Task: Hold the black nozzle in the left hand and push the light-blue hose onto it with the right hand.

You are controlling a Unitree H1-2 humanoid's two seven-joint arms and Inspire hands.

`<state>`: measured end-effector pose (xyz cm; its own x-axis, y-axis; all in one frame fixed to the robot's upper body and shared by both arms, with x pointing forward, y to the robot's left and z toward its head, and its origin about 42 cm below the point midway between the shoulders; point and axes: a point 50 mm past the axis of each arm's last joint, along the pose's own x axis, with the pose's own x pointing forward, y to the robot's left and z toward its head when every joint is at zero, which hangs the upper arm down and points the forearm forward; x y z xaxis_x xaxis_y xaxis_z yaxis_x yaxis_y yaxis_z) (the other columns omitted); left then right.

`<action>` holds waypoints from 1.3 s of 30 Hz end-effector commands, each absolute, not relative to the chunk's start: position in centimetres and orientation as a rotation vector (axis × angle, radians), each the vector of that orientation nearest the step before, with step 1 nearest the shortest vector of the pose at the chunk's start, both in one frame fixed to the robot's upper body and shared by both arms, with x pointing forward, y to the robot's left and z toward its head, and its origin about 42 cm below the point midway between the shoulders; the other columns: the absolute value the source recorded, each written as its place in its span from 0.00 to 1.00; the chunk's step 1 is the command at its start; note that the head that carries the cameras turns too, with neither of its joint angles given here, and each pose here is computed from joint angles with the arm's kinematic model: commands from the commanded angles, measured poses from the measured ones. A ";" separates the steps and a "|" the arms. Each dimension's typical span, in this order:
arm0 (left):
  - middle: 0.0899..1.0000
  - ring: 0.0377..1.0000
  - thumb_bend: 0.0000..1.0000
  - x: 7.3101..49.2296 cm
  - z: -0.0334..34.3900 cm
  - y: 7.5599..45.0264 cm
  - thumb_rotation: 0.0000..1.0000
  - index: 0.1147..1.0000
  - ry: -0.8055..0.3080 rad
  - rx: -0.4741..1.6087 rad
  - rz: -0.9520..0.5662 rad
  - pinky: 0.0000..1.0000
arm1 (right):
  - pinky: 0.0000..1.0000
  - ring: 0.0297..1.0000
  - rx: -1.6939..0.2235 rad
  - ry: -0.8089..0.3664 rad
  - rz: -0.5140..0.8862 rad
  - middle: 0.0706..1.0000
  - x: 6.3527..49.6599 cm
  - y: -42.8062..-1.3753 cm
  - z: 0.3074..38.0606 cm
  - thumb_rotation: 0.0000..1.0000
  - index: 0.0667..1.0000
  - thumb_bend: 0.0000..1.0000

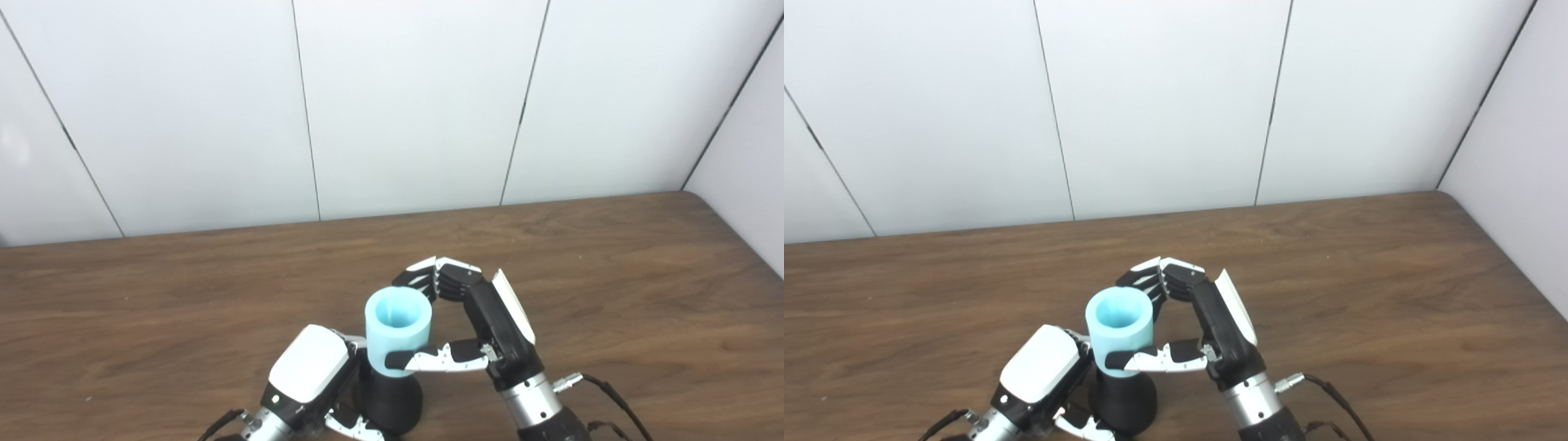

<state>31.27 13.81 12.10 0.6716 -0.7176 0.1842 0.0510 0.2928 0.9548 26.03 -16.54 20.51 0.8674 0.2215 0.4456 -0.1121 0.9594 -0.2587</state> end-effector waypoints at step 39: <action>0.42 0.14 0.53 29.3 8.9 13.4 0.00 0.41 -0.586 1.148 -0.645 0.14 | 0.30 0.40 -0.220 -0.665 0.132 0.45 25.4 -16.7 22.7 0.00 0.47 0.52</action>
<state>31.28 13.77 12.10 0.6714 -0.7181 0.1832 0.0550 0.2948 0.9540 25.54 -16.87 20.74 0.8321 0.2011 0.5169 -0.0671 0.9616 -0.2661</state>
